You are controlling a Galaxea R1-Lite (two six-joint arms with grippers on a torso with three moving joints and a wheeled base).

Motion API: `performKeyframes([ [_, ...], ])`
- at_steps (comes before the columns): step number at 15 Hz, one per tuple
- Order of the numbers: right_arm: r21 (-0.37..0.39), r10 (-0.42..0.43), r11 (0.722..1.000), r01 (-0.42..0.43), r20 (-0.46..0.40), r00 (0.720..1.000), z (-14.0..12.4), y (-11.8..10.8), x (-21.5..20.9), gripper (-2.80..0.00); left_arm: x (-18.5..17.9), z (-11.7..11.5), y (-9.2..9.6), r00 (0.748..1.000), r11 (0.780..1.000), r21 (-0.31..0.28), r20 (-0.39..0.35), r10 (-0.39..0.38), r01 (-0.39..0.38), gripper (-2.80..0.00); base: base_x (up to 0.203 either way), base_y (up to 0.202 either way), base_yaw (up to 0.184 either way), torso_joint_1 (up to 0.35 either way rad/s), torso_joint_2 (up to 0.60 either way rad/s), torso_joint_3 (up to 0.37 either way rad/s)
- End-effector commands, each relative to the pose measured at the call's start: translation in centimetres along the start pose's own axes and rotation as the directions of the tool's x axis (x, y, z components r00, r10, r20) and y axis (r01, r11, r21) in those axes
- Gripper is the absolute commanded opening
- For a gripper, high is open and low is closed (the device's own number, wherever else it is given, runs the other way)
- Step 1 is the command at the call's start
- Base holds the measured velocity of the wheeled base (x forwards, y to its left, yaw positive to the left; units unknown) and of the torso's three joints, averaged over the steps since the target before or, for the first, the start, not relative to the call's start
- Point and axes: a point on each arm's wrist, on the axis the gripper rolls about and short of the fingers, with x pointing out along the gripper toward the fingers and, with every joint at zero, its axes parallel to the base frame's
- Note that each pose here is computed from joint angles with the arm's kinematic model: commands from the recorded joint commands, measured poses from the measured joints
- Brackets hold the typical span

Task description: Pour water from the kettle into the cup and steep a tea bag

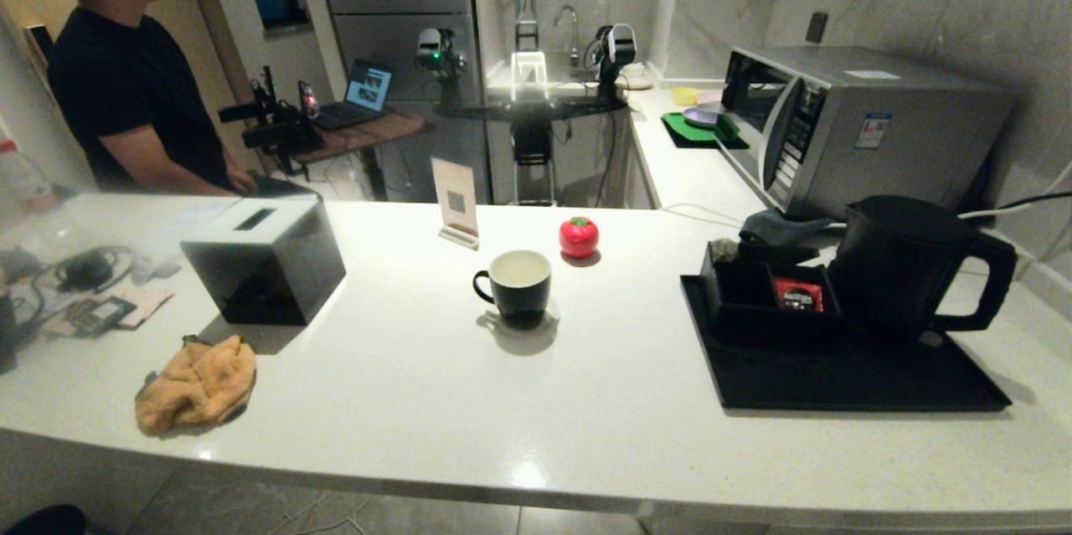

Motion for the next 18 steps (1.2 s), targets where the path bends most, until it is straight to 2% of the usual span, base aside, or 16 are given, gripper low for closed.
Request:
performKeyframes([
  [1, -0.001, 0.001, 1.0, -0.001, -0.001, 1.0, 0.0, 0.0, 0.0, -2.8, 0.0, 0.0, 0.0, 1.0, 1.0, 0.0, -0.002, -0.001, 0.001, -2.8, 0.0, 0.0, 0.0, 0.0, 0.0, 0.0],
  [8, -0.006, 0.0, 1.0, 0.0, -0.001, 1.0, 0.0, 0.0, 0.0, -2.8, 0.0, 0.0, 0.0, 1.0, 1.0, 0.0, -0.001, 0.0, 0.0, -2.8, 0.0, 0.0, 0.0, 0.0, 0.0, 0.0],
  [11, -0.013, -0.003, 1.0, 0.004, 0.032, 0.999, 0.3, 0.0, 0.0, -2.8, 0.0, 0.0, 0.0, 1.0, 1.0, 0.0, -0.001, -0.001, 0.001, -2.8, 0.0, 0.0, 0.0, 0.0, 0.0, 0.0],
  [16, -0.016, -0.015, 1.0, 0.016, 0.047, 0.999, 2.5, 0.0, 1.4, -2.8, 0.0, 0.0, 0.0, 1.0, 1.0, 0.0, -0.001, 0.0, 0.0, -2.8, 0.0, 0.0, 0.0, 0.0, 0.0, 0.0],
  [18, -0.023, -0.064, 0.998, 0.064, 0.022, 0.998, 3.7, -0.1, 2.7, -2.8, 0.0, 0.0, 0.0, 1.0, 1.0, 0.0, -0.002, 0.0, 0.0, -2.8, 0.0, 0.0, 0.0, 0.0, 0.0, 0.0],
])
